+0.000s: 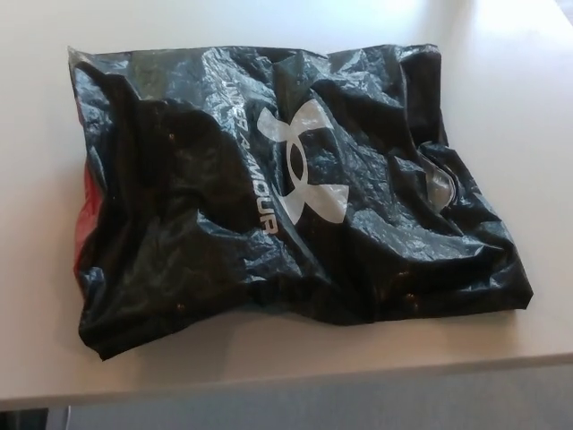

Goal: A plastic bag is kept in the middle of the desk and the robot uses both its hands to grab the bag from the left and right and brings its hands close together to compress the bag

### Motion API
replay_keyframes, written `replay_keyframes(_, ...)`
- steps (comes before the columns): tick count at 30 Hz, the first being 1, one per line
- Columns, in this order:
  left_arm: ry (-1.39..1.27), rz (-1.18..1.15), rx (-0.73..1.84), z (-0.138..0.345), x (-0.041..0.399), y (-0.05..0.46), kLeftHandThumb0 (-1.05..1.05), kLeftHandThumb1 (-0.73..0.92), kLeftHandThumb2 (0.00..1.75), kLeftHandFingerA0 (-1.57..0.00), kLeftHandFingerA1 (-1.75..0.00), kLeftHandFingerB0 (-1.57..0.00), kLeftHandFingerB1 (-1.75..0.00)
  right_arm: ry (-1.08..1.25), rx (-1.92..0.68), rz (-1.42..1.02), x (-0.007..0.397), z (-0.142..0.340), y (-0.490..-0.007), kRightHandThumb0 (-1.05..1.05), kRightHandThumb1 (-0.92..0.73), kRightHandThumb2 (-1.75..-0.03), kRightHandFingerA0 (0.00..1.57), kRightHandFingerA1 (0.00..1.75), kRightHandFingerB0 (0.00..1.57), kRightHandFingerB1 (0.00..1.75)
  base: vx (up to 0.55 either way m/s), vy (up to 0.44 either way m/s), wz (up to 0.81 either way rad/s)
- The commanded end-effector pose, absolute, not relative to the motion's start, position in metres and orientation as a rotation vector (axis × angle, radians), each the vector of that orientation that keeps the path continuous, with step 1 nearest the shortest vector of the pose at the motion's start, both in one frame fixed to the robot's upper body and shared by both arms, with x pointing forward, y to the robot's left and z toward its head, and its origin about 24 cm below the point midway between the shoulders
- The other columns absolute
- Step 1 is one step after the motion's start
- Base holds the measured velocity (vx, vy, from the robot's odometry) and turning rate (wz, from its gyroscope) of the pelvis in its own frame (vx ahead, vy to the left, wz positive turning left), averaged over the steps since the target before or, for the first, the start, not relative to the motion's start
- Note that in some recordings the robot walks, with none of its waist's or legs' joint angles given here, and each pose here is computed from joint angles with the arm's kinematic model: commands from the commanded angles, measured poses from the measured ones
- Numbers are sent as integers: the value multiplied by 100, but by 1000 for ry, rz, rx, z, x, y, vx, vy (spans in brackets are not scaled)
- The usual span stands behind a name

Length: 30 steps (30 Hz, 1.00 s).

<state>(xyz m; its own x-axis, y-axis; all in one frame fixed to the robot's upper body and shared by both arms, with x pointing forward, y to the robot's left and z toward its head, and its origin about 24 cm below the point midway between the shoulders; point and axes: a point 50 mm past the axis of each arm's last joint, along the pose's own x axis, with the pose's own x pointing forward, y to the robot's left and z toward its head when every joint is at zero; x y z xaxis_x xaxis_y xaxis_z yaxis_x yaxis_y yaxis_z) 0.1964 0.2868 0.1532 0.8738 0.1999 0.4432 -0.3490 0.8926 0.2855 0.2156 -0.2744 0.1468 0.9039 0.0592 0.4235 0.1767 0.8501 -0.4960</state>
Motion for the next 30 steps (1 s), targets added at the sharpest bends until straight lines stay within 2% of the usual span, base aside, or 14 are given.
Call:
replay_keyframes(1,-275,247,329,113,127,302,-34,57,115,-1,-48,0,-48,-290,-546,44,138,93,-284,-57,-82,-73,3,22,5,21,0,0,0)
replay_keyframes(8,-10,309,274,48,82,310,-69,92,71,-25,-36,-16,-28,82,-477,12,88,18,-298,-75,-79,-98,0,18,0,13,0,0,0)
replay_keyframes(10,41,318,273,34,66,311,-67,92,73,-25,-36,-15,-29,189,-400,29,75,2,-295,-68,-92,-82,0,13,0,7,0,0,0)
replay_keyframes(11,79,307,234,29,59,310,-70,92,72,-24,-35,-14,-27,223,-303,27,73,-7,-293,-82,-85,-115,0,20,0,14,0,0,0)
replay_keyframes(12,120,303,202,25,51,309,-33,60,115,-1,-47,0,-47,253,-251,14,67,-11,-294,-82,-85,-116,0,21,0,15,0,0,0)
replay_keyframes(14,176,309,153,17,37,311,-32,61,116,-1,-47,0,-47,300,-238,10,53,-13,-298,-84,-83,-100,0,11,0,1,0,0,0)
replay_keyframes(15,196,318,134,13,29,308,-65,92,76,-23,-37,-14,-29,317,-239,14,45,-11,-300,-77,-84,-116,0,23,0,18,0,0,0)
replay_keyframes(16,231,324,110,9,20,307,-32,62,116,-2,-48,0,-47,329,-224,14,38,-11,-299,-78,-85,-116,0,21,0,16,0,0,0)
replay_keyframes(20,272,305,98,6,10,308,-32,61,115,0,-47,0,-47,334,-269,48,35,-9,-298,-78,-85,-116,0,24,0,17,0,0,0)
replay_keyframes(23,270,264,140,10,1,301,-33,58,113,-1,-47,0,-47,333,-240,63,23,-5,-295,-72,-92,-73,0,19,0,12,0,0,0)
replay_keyframes(25,248,247,166,13,2,296,-34,57,113,-1,-47,0,-47,300,-264,85,23,-4,-295,-78,-80,-109,0,22,0,17,0,0,0)
replay_keyframes(26,200,224,216,16,4,292,-70,89,67,-24,-35,-15,-27,272,-377,129,24,0,-295,-76,-82,-112,0,24,0,17,0,0,0)
replay_keyframes(28,207,219,203,15,1,290,-71,86,66,-24,-35,-16,-27,283,-441,151,24,3,-298,-69,-92,-78,0,22,0,14,0,0,0)
replay_keyframes(30,213,219,218,15,0,287,-72,90,67,-25,-35,-17,-28,270,-473,157,26,4,-299,-77,-79,-101,0,26,0,17,0,0,0)
